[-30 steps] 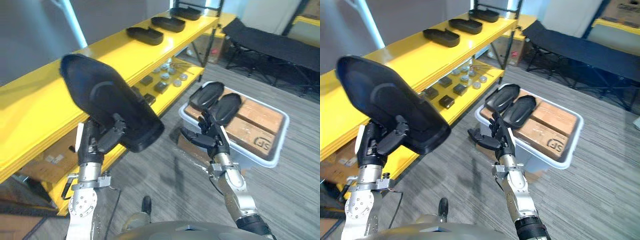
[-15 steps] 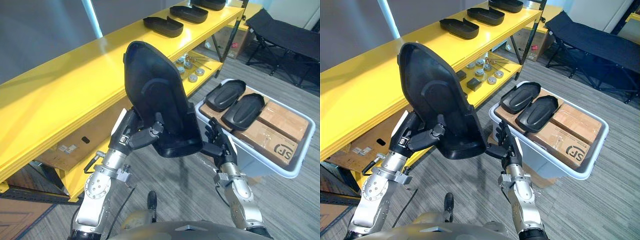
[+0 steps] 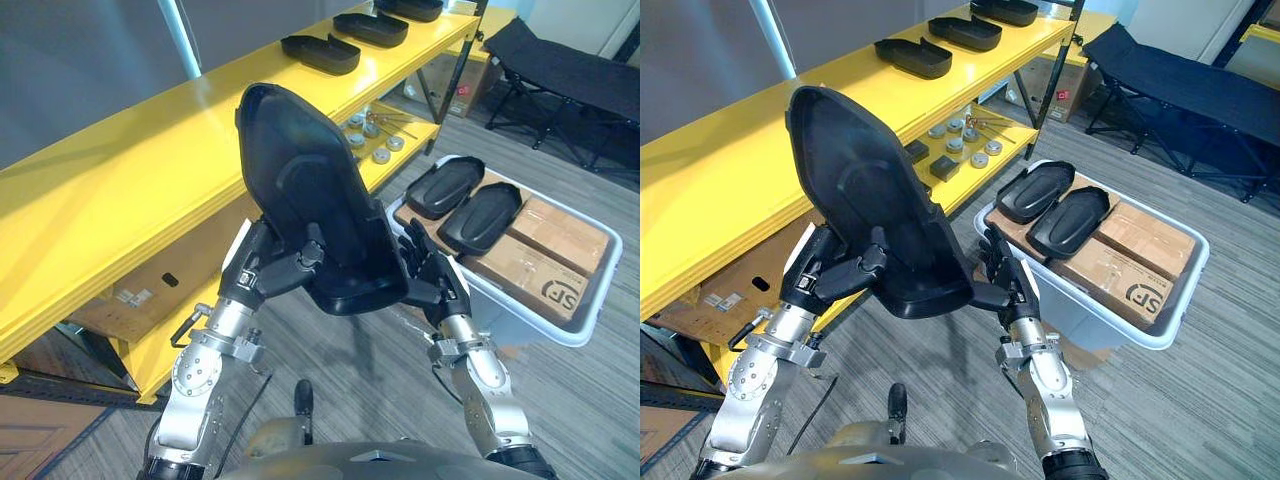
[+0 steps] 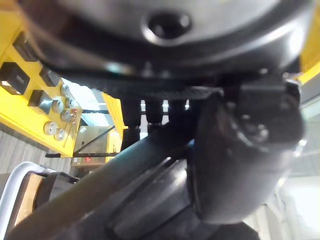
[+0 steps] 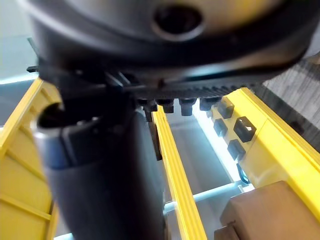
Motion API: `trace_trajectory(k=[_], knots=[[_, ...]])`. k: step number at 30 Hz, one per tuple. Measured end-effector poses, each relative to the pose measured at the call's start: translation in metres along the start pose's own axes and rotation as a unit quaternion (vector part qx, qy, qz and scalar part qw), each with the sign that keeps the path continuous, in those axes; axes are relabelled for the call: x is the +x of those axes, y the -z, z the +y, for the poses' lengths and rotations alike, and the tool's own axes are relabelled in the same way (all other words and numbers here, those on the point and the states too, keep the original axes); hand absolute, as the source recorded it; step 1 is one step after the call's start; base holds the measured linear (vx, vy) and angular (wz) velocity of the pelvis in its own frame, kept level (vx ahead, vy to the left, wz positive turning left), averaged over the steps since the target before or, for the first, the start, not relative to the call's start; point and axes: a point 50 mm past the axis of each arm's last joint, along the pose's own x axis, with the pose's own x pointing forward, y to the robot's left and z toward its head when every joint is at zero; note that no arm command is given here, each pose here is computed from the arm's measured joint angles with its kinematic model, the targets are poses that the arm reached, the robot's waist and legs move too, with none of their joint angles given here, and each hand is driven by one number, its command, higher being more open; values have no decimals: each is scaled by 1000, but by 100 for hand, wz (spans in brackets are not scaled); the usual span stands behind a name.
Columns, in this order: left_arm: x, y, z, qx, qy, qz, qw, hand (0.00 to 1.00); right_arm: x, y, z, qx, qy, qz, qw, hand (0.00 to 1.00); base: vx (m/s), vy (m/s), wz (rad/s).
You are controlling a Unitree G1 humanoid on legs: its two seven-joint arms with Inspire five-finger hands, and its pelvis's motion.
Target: Walk over and take three plastic housings, then place them on the shelf
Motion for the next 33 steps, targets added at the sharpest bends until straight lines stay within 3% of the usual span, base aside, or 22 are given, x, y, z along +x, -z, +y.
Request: trace_trajectory(k=[6,11,17,22,27,33], knots=[[1,0,-5,2,49,6,999,0,3,-3,7,12,13,-18,1000,100,140,88,28],[3,-2,1,15,41,6,999,0,3,-6,8,19,18,-32,999,100,196,42,40],[12,4,-18,-24,64,3,998,0,-16,-18,-3,15,47,-58,997,100,217,-21,54],[15,-5,-34,-61,90,-38,993,0,-39,-43,-5,14,66,-121,990,100,344,-195,94],[13,-1,-46,-94,81,-38,991,0,-34,-53,-8,-8,62,-146,987,100,364,-285,59],[11,6,-43,-96,69,-23,993,0,-27,-63,-11,-23,56,-169,984,100,279,-133,30]])
